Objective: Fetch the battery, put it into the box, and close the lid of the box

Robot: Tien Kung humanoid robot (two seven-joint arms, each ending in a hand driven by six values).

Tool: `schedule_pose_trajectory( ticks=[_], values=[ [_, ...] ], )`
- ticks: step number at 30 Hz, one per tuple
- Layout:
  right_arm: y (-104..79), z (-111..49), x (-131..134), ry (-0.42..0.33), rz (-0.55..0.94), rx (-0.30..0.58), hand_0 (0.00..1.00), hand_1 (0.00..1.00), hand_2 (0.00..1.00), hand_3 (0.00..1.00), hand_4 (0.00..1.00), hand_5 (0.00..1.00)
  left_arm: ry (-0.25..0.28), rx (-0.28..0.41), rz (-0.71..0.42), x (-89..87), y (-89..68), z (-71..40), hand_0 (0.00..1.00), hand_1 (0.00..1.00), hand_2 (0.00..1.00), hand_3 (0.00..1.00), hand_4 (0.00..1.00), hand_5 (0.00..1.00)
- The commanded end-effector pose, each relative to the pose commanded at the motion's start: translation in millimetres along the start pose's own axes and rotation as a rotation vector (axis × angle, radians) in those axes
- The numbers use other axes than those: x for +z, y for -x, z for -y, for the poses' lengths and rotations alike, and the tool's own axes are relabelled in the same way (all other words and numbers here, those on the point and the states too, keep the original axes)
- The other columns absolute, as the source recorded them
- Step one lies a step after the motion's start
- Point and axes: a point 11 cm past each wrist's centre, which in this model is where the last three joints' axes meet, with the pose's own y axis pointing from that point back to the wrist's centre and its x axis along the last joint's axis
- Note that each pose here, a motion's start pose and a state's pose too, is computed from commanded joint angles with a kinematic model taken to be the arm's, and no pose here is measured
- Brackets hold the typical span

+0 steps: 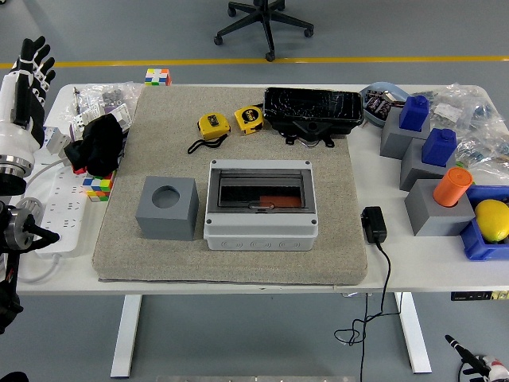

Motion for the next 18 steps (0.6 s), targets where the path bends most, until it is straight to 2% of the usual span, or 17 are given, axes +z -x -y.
schedule_pose_trajectory(
  ticks=[5,10,11,16,17,18],
  values=[
    [0.1,0.0,0,0.001,0.000,0.000,0.831,0.768,0.747,0.823,0.998,0.998,0.000,-0.031,0.190,-3.0,4.6,-1.5,0.964,0.998,0.969,0.945,0.998,0.998],
    [0.2,-0.1,1,0.002,-0.001,0.000,0.831,0.768,0.747,0.823,0.998,0.998,-0.008,-0.047,0.196,-6.6,6.5,-3.2,0.964,0.998,0.969,0.945,0.998,0.998],
    [0.2,-0.1,1,0.002,-0.001,0.000,0.831,0.768,0.747,0.823,0.998,0.998,-0.014,-0.045,0.196,-7.7,6.8,-3.8,0.883,0.933,0.935,0.938,0.998,0.998],
    [2.0,-0.2,1,0.003,-0.006,-0.004,0.831,0.768,0.747,0.823,0.998,0.998,-0.039,-0.051,0.254,-12.4,9.3,-7.0,0.883,0.933,0.935,0.938,0.998,0.998],
    [2.1,-0.3,1,0.004,-0.007,-0.004,0.831,0.767,0.747,0.823,0.998,0.998,-0.045,-0.058,0.265,-13.9,10.6,-7.7,0.855,0.871,0.835,0.834,0.998,0.998],
    [1.9,-0.2,1,0.004,-0.008,-0.003,0.831,0.767,0.747,0.823,0.998,0.998,-0.047,-0.065,0.250,-16.3,12.1,-8.3,0.855,0.871,0.835,0.834,0.998,0.998]
  ],
)
